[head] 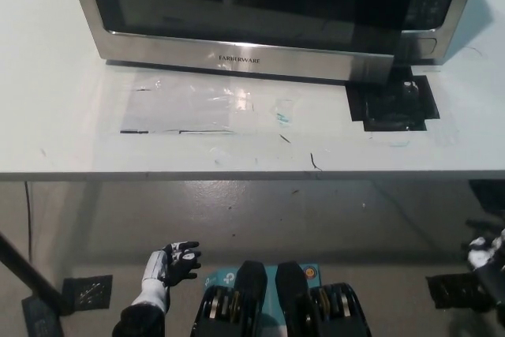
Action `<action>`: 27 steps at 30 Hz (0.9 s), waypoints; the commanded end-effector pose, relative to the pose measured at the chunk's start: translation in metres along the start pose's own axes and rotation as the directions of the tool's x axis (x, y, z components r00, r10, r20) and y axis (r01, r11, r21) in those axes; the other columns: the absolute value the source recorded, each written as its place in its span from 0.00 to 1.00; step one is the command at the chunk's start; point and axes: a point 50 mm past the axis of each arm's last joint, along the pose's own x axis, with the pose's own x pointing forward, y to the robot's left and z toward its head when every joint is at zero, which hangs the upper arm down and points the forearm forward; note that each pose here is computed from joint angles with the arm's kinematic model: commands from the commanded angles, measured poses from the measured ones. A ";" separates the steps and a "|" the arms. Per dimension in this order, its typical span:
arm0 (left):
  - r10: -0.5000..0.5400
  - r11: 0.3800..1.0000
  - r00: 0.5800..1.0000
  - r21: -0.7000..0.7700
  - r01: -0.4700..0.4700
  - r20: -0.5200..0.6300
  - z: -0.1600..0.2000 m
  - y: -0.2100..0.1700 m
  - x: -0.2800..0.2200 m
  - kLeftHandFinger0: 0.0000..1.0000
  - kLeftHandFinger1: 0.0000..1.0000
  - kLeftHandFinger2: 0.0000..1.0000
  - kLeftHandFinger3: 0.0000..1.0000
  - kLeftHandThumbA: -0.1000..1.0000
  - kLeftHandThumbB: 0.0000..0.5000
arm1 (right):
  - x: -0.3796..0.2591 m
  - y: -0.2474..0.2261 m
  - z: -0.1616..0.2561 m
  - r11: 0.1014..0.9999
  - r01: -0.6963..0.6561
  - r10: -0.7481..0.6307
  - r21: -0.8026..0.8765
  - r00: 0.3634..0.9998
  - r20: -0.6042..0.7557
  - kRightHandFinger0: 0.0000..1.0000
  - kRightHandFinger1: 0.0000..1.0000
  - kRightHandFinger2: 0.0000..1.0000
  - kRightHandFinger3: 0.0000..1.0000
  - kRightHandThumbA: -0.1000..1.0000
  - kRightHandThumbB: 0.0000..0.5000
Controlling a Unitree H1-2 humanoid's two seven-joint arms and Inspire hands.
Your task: A microwave is kept infront of the robot with its door slightly ajar. The robot uses its right hand to push the door towards the left to open it.
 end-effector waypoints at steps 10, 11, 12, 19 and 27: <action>0.019 1.000 0.997 0.002 -0.019 0.076 0.020 0.003 0.007 0.71 0.59 0.60 0.54 0.25 0.00 | 0.096 -0.006 0.150 0.981 -0.083 0.147 -0.174 0.907 0.394 0.39 0.47 0.60 0.72 0.14 0.25; 0.020 1.000 0.997 -0.005 -0.019 0.079 0.020 0.002 0.007 0.71 0.59 0.59 0.54 0.24 0.00 | 0.107 -0.005 0.160 0.980 -0.075 0.148 -0.185 0.897 0.417 0.37 0.46 0.58 0.71 0.15 0.27; 0.020 1.000 0.997 -0.006 -0.020 0.079 0.020 0.002 0.007 0.71 0.59 0.59 0.54 0.24 0.00 | 0.109 -0.005 0.161 0.980 -0.075 0.148 -0.187 0.897 0.418 0.37 0.46 0.58 0.71 0.15 0.27; 0.020 1.000 0.997 0.013 -0.021 0.079 0.021 0.003 0.008 0.71 0.60 0.61 0.54 0.26 0.00 | 0.180 0.009 0.211 0.980 -0.051 0.140 -0.193 0.867 0.478 0.28 0.39 0.52 0.66 0.24 0.31; 0.014 1.000 0.997 0.012 -0.015 0.077 0.021 0.003 0.006 0.68 0.58 0.58 0.54 0.24 0.00 | 0.234 0.040 0.216 0.975 -0.064 0.149 -0.213 0.899 0.411 0.28 0.39 0.51 0.69 0.27 0.32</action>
